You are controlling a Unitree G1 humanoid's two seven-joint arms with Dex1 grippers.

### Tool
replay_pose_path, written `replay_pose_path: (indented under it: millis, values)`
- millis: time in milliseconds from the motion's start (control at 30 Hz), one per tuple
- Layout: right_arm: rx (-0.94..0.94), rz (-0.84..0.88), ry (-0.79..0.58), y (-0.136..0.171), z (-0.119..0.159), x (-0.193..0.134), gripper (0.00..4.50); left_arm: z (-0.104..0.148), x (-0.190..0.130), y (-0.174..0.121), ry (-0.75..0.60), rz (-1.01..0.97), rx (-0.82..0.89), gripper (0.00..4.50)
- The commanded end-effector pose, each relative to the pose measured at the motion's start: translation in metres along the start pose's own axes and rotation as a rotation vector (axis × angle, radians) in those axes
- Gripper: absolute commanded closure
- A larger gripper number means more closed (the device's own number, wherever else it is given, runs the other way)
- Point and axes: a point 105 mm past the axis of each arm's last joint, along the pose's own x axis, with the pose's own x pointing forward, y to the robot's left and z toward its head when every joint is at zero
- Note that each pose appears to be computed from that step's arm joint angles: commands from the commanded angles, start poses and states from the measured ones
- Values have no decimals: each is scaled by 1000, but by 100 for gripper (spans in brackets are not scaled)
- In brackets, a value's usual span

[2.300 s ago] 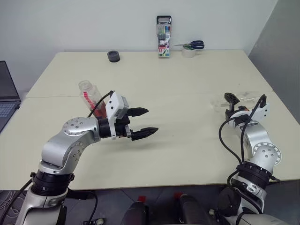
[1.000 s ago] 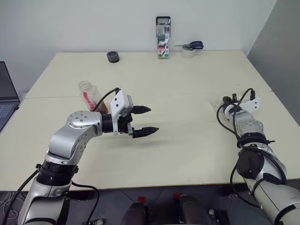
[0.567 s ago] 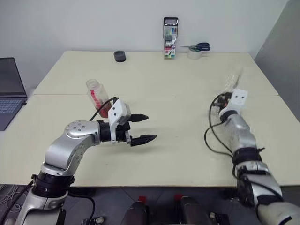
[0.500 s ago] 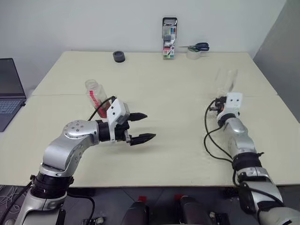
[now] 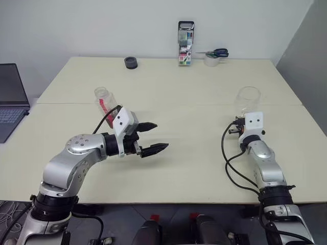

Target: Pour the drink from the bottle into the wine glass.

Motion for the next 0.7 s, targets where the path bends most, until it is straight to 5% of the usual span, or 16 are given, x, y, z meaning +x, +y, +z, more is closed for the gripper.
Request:
replay_pose_path:
  millis: [33, 400, 700]
  values:
    - [93, 135, 137, 33, -30, 5, 424, 13, -8, 2, -40, 42, 58, 0]
    - [165, 468, -181, 148, 84, 56, 424, 5, -47, 5, -64, 366, 15, 0]
    - [86, 634, -227, 209, 104, 52, 424, -4, -75, -5, -104, 660, -48, 0]
